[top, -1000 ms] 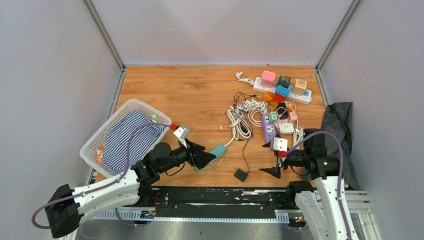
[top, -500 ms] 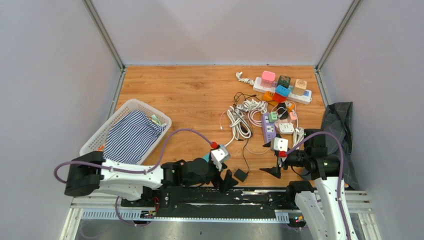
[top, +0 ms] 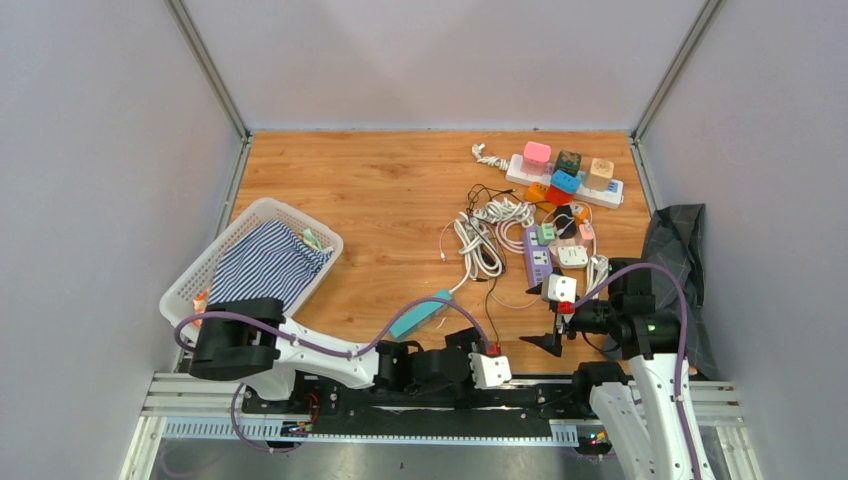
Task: Pull the plug off the socket
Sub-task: Pick up the plug from the corner of the board.
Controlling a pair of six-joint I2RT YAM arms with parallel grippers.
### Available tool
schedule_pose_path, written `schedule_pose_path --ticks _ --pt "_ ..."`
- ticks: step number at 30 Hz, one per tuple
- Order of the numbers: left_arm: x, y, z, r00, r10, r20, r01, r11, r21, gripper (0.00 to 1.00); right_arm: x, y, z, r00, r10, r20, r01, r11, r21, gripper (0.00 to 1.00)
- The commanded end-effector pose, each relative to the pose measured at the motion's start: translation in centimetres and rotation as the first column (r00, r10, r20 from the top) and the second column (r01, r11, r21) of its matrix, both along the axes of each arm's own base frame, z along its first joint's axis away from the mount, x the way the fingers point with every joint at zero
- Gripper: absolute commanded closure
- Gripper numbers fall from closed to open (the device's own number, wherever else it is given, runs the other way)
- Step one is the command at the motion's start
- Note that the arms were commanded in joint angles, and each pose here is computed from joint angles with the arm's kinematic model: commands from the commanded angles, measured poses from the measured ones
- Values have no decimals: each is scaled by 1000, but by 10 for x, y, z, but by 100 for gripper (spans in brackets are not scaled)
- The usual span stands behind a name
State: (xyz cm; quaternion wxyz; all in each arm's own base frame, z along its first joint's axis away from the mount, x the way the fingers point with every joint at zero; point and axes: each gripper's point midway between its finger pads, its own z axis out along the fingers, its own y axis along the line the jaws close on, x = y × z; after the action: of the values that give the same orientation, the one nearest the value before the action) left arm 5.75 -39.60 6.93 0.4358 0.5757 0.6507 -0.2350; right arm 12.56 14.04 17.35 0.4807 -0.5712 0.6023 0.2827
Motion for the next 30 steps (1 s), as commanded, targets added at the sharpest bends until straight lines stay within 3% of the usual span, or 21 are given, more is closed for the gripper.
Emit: schedule_pose_path --ticks 1,9,17,30 --pt "-3 -2 10 961 -217 169 210 976 60 0 -3 -1 -5 1000 -4 -13 4 1000 -2 6" --pt "3 5 30 922 -382 62 385 922 -46 0 -3 -1 -5 1000 -3 -16 3 1000 0 6" --pt "13 4 4 889 -457 41 456 890 20 0 -3 -1 -6 1000 -4 -18 4 1000 -1 6" --pt "38 -14 -29 897 -434 -85 440 895 71 5 0 -4 -5 999 -29 -19 29 1000 2 6"
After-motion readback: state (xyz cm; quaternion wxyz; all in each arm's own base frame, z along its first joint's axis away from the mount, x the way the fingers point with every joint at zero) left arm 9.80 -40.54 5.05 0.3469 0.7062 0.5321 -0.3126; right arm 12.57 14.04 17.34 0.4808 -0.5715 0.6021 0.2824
